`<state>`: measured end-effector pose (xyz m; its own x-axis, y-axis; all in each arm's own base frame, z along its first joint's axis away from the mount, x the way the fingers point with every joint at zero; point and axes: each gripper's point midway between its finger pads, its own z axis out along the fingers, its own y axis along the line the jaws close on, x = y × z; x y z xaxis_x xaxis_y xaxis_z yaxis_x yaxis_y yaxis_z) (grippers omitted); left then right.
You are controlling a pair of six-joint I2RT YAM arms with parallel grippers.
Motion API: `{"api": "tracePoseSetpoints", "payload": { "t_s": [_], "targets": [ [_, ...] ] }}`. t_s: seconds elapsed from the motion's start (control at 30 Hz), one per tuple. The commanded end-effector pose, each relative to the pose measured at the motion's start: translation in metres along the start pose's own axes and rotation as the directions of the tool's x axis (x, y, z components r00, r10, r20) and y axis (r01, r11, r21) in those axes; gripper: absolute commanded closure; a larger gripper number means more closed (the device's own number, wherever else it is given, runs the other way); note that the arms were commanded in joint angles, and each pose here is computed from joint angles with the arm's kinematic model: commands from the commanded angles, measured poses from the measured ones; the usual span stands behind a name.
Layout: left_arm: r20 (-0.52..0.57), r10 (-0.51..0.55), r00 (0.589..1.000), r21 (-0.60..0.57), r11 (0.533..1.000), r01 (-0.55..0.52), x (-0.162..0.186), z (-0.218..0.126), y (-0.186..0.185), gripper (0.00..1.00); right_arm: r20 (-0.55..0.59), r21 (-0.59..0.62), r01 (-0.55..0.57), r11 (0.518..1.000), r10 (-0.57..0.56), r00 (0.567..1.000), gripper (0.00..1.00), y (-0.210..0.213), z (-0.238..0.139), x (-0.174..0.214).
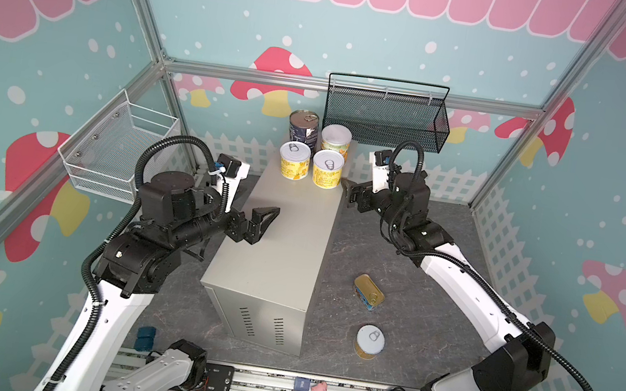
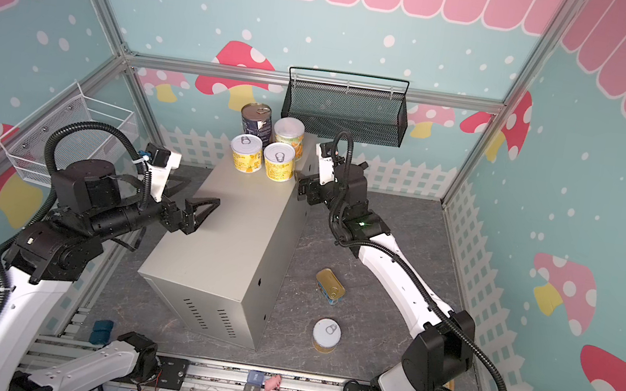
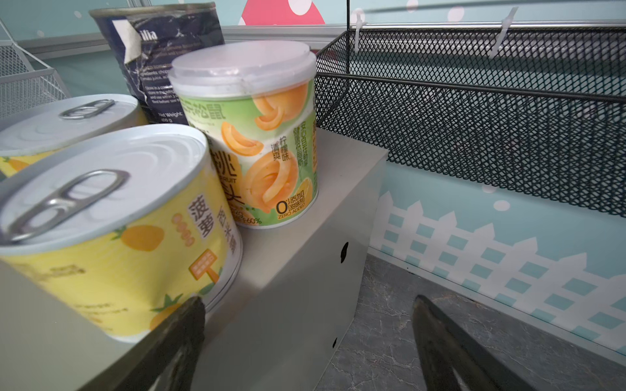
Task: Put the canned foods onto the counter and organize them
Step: 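Withdraw the open right gripper from the cans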
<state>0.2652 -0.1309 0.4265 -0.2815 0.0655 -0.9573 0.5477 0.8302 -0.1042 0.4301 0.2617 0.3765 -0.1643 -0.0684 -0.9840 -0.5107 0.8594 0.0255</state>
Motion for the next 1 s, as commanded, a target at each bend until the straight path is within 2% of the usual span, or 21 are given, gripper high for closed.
{"api": "tracePoseSetpoints", "payload": {
  "t_s": [0.0, 0.53, 0.97],
  "targets": [
    [0.012, 0.004, 1.000, 0.007, 1.000, -0.004, -0.001, -0.001, 0.000, 0.01, 0.014, -0.016, 0.000, 1.000, 0.000, 1.000, 0.04, 0.002, 0.005, -0.007],
    [0.012, 0.002, 1.000, 0.004, 1.000, -0.002, -0.001, -0.001, 0.000, 0.01, 0.009, -0.002, 0.006, 1.000, -0.006, 1.000, 0.03, 0.000, 0.004, -0.006],
    [0.020, 0.003, 1.000, -0.012, 1.000, -0.003, -0.001, -0.003, 0.003, 0.01, -0.036, 0.129, 0.001, 0.992, 0.003, 0.999, 0.03, -0.039, -0.036, 0.002]
  ]
}}
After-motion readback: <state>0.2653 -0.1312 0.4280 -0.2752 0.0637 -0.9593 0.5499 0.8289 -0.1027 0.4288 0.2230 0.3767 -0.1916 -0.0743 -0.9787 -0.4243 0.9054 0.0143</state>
